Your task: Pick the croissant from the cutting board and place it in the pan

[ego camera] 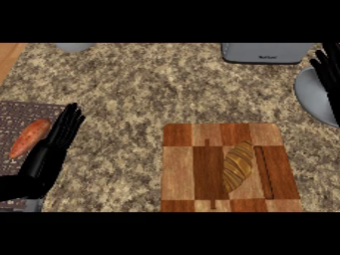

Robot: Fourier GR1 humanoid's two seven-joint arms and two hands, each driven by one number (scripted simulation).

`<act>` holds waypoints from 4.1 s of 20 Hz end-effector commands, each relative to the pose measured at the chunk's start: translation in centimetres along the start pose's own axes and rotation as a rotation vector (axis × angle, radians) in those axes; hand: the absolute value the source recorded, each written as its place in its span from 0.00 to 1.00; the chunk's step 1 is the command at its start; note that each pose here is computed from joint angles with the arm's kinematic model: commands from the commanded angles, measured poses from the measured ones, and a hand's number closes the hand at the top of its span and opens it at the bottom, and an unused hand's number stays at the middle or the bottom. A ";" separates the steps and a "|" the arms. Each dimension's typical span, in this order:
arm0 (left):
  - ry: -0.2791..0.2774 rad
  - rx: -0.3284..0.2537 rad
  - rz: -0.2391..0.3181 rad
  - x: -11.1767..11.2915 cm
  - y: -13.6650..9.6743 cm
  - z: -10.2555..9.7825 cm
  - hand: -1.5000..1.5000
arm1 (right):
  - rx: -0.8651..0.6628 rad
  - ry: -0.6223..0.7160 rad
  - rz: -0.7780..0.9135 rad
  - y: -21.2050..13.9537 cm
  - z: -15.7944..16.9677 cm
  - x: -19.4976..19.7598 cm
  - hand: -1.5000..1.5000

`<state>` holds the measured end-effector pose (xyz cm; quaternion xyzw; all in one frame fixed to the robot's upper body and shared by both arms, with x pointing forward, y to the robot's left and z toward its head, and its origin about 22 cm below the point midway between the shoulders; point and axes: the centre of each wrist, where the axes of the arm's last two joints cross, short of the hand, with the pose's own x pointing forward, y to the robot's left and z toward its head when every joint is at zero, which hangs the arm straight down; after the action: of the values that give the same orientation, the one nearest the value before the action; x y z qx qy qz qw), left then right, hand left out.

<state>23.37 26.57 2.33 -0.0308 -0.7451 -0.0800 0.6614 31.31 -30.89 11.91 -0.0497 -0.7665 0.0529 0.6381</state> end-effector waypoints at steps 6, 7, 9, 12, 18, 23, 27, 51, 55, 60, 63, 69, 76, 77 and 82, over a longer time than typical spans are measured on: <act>-0.057 0.091 -0.019 1.0 -2.6 -1.3 0.50 | 0.072 -0.251 -0.182 4.1 5.3 -2.0 1.00; 0.011 0.085 0.022 -1.1 -2.5 0.3 0.50 | -0.090 0.023 0.365 -2.6 5.2 -3.9 1.00; 0.007 0.098 0.023 -1.7 -3.9 -0.3 0.50 | -0.244 -0.004 0.064 0.8 9.6 -5.9 0.00; 0.007 0.070 0.016 -1.1 -5.3 0.0 0.50 | -0.169 -0.051 0.066 2.2 15.3 -6.3 0.00; -0.003 0.049 0.014 -1.4 -6.1 -0.6 0.50 | -0.066 -0.020 0.341 -0.3 18.0 -4.6 0.00; 0.005 0.039 0.033 -1.2 -6.5 -2.2 0.50 | 0.015 0.053 0.465 -1.4 13.2 -1.7 0.00; -0.020 0.024 0.034 -1.6 -5.5 -1.0 0.50 | 0.108 0.175 0.556 1.4 11.9 -0.3 0.00; -0.022 0.031 0.015 -0.2 -6.0 -2.8 0.50 | 0.460 0.507 0.902 10.9 8.1 -6.3 0.00; -0.011 0.044 0.026 -1.6 -6.1 -2.6 0.50 | 0.415 0.490 0.887 12.2 8.4 -5.8 0.00; -0.003 0.037 0.034 -0.5 -5.7 -1.4 0.50 | 0.402 0.476 0.838 11.5 6.5 -6.3 0.00; -0.001 0.039 0.018 -0.1 -5.7 -1.4 0.50 | 0.402 0.483 0.853 12.1 6.0 -9.2 0.00; 0.004 0.036 0.024 1.2 -7.4 -3.1 0.50 | 0.421 0.559 0.870 13.3 5.5 -9.3 0.00; 0.004 0.045 0.011 -1.3 -4.3 -1.9 0.50 | 0.573 0.494 1.000 14.3 5.9 -12.2 1.00; -0.003 0.049 0.023 -0.7 -6.1 -1.3 0.50 | 0.567 0.506 0.988 11.2 6.4 -13.5 1.00; -0.008 0.036 0.039 -0.8 -5.3 -2.3 0.50 | 0.525 0.439 1.013 14.7 7.7 -11.8 1.00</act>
<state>24.41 20.32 1.21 -0.0290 -0.7491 -0.0566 0.6594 28.00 -19.74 -1.84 -0.2639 -0.4655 0.5175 0.6677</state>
